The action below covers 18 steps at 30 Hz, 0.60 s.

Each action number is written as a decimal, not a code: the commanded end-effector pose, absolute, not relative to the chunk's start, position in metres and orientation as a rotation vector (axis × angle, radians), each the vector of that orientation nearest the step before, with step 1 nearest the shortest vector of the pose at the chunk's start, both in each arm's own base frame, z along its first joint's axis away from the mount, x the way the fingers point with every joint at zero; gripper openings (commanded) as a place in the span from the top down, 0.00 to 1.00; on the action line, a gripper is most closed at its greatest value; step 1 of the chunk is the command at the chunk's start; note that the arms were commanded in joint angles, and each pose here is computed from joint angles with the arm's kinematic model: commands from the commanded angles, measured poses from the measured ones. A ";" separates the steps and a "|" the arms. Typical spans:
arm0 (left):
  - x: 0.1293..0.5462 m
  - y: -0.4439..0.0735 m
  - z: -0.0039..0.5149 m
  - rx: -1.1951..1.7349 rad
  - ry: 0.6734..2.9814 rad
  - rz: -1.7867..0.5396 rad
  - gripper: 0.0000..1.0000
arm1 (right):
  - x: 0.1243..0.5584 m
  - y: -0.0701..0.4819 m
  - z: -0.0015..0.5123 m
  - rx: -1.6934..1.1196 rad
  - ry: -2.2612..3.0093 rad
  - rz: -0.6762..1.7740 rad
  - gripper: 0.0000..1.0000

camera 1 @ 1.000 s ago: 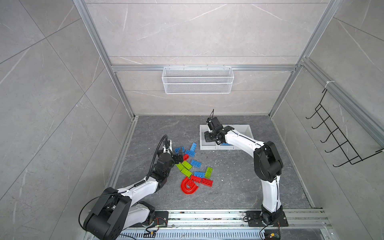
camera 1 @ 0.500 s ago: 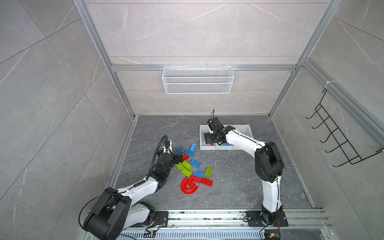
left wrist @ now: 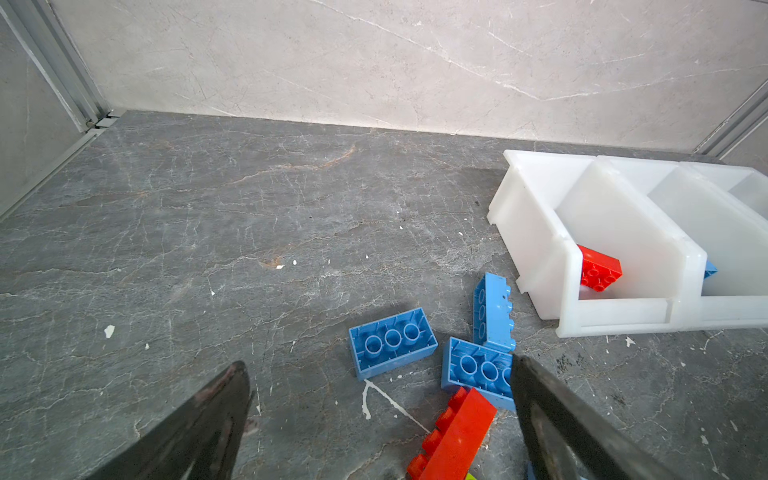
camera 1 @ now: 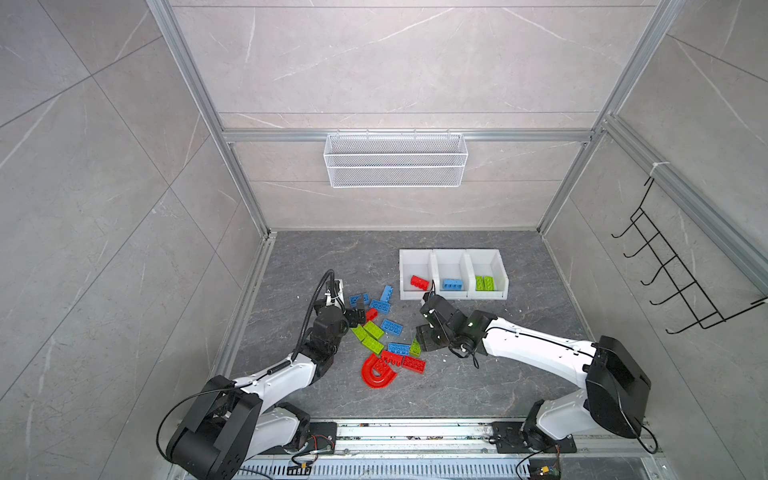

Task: Sort the legos into containers by color
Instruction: 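Move the right gripper back over the pile toward a lime-green brick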

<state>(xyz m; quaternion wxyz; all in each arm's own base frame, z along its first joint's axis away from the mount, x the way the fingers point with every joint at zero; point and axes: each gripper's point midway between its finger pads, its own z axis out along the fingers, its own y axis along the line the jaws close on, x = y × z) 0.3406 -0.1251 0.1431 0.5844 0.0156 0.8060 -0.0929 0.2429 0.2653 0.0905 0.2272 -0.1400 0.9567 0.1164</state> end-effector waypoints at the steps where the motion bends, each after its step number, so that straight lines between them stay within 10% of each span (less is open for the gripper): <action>1: 0.342 -0.124 0.161 0.003 1.818 -0.246 0.00 | 0.245 0.274 0.083 -0.286 2.622 0.327 0.38; 18: 0.342 -0.124 0.162 -0.002 1.816 -0.251 0.00 | 0.245 0.270 0.043 -0.309 2.698 0.164 0.43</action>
